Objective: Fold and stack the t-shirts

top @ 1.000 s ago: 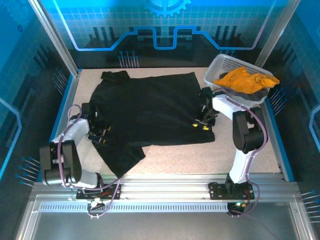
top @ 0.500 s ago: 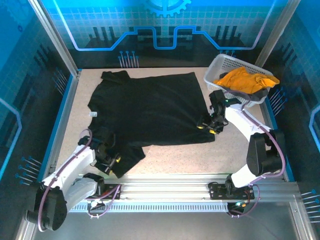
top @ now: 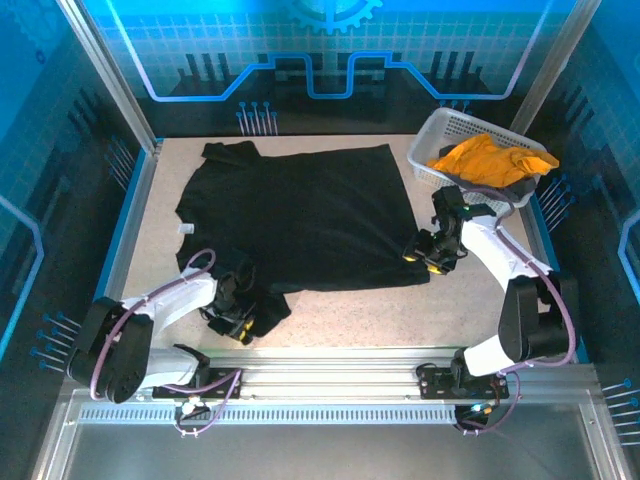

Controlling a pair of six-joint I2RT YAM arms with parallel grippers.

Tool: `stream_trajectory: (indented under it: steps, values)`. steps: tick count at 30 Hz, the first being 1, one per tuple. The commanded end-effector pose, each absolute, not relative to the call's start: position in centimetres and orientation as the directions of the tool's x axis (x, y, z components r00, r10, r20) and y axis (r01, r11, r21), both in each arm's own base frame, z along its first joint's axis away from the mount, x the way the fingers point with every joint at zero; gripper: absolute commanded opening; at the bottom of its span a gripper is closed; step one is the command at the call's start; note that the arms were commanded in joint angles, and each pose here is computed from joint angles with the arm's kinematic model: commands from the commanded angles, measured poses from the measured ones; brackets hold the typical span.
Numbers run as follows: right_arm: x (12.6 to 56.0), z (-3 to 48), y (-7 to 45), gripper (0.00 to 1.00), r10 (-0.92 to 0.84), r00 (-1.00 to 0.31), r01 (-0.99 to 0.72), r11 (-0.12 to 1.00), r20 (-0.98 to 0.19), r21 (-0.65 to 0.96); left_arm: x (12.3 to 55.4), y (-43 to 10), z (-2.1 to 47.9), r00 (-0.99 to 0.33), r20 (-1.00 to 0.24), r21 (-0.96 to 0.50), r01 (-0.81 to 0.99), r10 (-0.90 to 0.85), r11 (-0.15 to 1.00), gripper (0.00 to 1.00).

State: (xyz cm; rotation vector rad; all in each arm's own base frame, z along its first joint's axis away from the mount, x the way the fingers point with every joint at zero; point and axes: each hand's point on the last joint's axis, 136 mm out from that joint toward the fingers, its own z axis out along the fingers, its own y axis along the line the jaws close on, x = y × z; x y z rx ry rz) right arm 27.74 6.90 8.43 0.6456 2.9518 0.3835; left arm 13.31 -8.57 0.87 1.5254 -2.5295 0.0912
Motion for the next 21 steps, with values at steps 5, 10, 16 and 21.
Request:
stream_trajectory:
  steps: [5, 10, 16, 21]
  values:
    - [25.6, 7.7, 4.7, 0.57, 0.522, -0.853, 0.507, 0.837, -0.018, 0.206, 12.5, -6.0, 3.1, -0.502, 0.066, 0.050, -0.862, -0.863, 0.505, 0.00]
    - [24.4, 6.3, 3.9, 0.56, 0.579, -0.815, 0.573, 0.800, 0.023, 0.179, 11.0, -5.4, 5.0, -0.514, 0.068, 0.047, -0.855, -0.855, 0.517, 0.00]
    - [24.5, 4.9, 4.3, 0.56, 0.588, -0.805, 0.590, 0.784, 0.073, 0.193, 9.9, -5.3, 5.8, -0.517, 0.080, 0.037, -0.853, -0.852, 0.521, 0.00]
    - [24.9, 3.2, 4.9, 0.51, 0.576, -0.812, 0.582, 0.783, 0.098, 0.218, 10.4, -5.8, 5.6, -0.520, 0.092, 0.011, -0.852, -0.849, 0.523, 0.00]
